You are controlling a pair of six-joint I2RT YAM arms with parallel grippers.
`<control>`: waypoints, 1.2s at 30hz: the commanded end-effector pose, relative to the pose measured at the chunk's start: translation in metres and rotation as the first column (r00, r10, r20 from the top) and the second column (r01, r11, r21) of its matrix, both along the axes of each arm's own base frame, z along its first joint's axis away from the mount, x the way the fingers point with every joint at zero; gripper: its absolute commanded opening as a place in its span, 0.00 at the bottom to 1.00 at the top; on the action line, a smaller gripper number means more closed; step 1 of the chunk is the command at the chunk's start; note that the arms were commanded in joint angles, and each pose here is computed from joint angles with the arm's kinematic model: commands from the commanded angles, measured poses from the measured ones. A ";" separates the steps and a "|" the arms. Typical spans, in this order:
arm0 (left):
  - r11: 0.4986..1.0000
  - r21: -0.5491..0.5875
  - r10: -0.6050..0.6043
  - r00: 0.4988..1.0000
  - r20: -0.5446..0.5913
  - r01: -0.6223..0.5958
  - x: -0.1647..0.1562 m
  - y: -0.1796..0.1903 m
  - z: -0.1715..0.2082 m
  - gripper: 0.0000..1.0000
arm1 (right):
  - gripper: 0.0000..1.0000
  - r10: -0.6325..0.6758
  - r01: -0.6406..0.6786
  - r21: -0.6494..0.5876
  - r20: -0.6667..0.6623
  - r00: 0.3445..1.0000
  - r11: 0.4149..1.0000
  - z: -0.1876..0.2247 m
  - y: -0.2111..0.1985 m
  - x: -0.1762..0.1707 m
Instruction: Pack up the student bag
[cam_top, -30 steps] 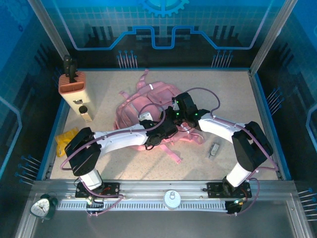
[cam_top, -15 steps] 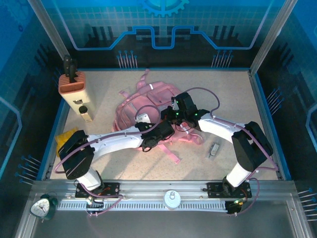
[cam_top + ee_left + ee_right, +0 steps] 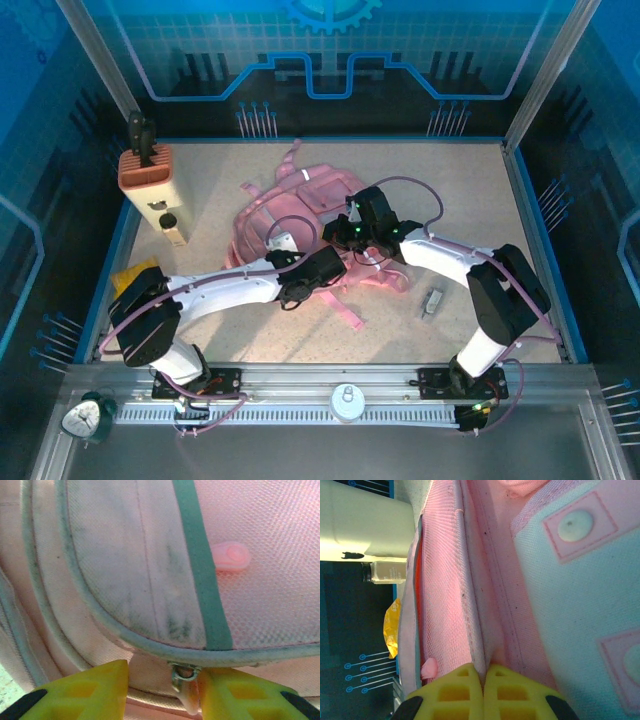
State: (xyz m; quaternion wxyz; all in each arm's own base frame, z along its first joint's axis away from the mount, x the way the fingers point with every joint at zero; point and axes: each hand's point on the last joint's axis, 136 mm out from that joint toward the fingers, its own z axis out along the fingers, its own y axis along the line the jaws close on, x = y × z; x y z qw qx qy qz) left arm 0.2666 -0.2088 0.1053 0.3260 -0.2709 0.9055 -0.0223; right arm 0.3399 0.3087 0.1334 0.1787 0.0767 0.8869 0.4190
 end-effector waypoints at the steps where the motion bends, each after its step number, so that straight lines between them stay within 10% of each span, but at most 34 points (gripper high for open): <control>1: 0.999 -0.024 -0.039 0.999 0.020 0.039 0.005 -0.011 0.002 0.42 | 0.00 0.010 -0.017 0.080 0.096 0.995 0.997 0.033 0.015 0.014; 13: 0.998 0.054 -0.042 0.999 0.017 0.041 0.001 0.008 0.006 0.01 | 0.00 -0.018 0.012 0.064 0.096 0.995 0.998 0.028 -0.004 0.023; 27: 0.909 0.058 -0.410 0.911 -0.037 0.412 0.007 0.051 0.012 0.00 | 0.00 0.033 -0.030 -0.029 0.119 0.992 0.999 0.028 -0.032 0.035; 36: 0.756 -0.059 -0.648 0.759 0.071 0.651 0.009 -0.011 0.026 0.00 | 0.00 0.066 -0.056 -0.078 0.135 0.989 0.995 0.035 -0.052 0.058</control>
